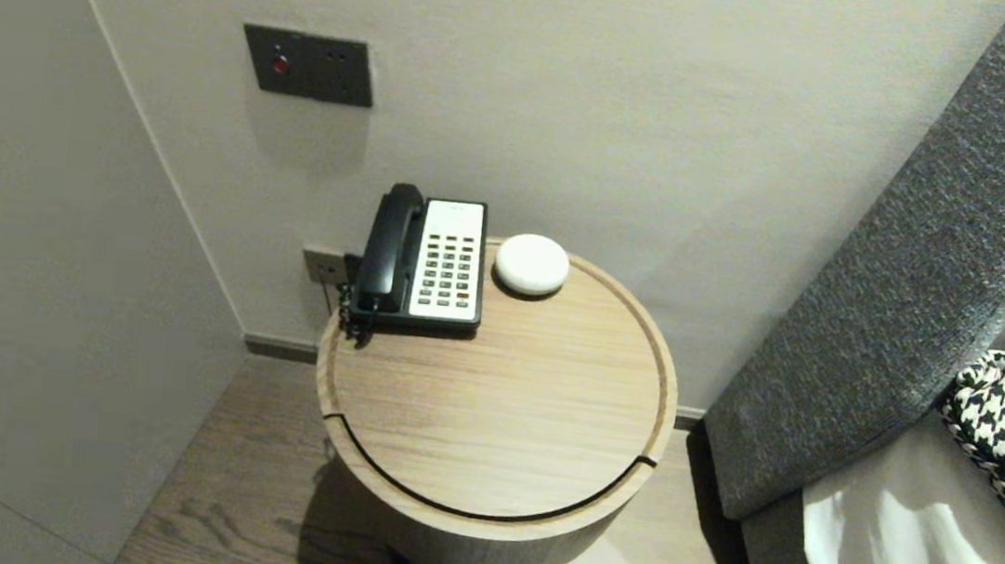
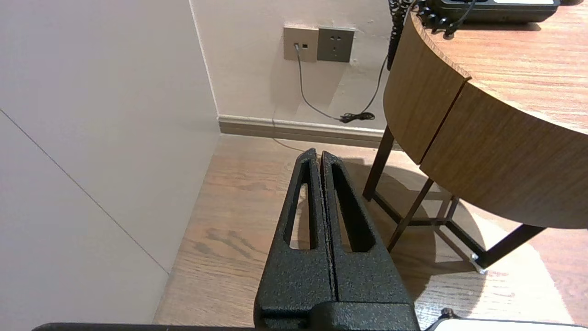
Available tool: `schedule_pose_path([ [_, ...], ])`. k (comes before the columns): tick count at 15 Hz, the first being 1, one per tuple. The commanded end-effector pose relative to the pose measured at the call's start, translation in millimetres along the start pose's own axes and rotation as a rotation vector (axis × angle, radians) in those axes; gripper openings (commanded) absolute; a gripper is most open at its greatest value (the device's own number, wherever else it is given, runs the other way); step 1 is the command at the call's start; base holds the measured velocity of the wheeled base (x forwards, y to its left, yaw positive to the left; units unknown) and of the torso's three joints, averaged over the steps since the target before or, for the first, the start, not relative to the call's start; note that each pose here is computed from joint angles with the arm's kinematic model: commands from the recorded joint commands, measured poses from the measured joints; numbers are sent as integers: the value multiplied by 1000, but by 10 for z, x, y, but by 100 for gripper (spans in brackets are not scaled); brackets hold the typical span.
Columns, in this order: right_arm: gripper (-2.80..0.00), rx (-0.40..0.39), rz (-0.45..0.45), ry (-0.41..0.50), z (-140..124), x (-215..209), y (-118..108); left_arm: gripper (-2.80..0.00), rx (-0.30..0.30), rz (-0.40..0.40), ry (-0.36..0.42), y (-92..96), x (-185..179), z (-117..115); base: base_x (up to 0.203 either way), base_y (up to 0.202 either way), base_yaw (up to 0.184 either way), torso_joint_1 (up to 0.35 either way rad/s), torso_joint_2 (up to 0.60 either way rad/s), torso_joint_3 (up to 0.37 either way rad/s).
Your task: Open the nightstand drawer
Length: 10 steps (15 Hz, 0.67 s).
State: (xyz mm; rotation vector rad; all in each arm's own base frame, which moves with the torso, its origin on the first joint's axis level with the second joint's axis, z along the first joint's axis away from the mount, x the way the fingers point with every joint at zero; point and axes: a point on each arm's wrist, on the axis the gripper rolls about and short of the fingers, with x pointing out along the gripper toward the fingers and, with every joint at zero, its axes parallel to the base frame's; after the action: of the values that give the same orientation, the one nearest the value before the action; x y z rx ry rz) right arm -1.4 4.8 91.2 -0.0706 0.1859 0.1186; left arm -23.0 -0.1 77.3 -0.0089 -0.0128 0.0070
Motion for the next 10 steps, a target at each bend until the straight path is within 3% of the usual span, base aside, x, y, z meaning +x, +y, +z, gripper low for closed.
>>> schedule_pose_path([
  [1,-280,-3,-5,4,-3,4,-2,-280,0,1,-1,0,0,2,0,0,0,0,0,0],
  [7,-280,13,-19,14,-3,0,-5,-280,0,1,0,0,1,-2,0,0,0,0,0,0],
  [10,-280,38,82,62,-33,-35,-8,-280,0,1,-1,0,0,2,0,0,0,0,0,0],
])
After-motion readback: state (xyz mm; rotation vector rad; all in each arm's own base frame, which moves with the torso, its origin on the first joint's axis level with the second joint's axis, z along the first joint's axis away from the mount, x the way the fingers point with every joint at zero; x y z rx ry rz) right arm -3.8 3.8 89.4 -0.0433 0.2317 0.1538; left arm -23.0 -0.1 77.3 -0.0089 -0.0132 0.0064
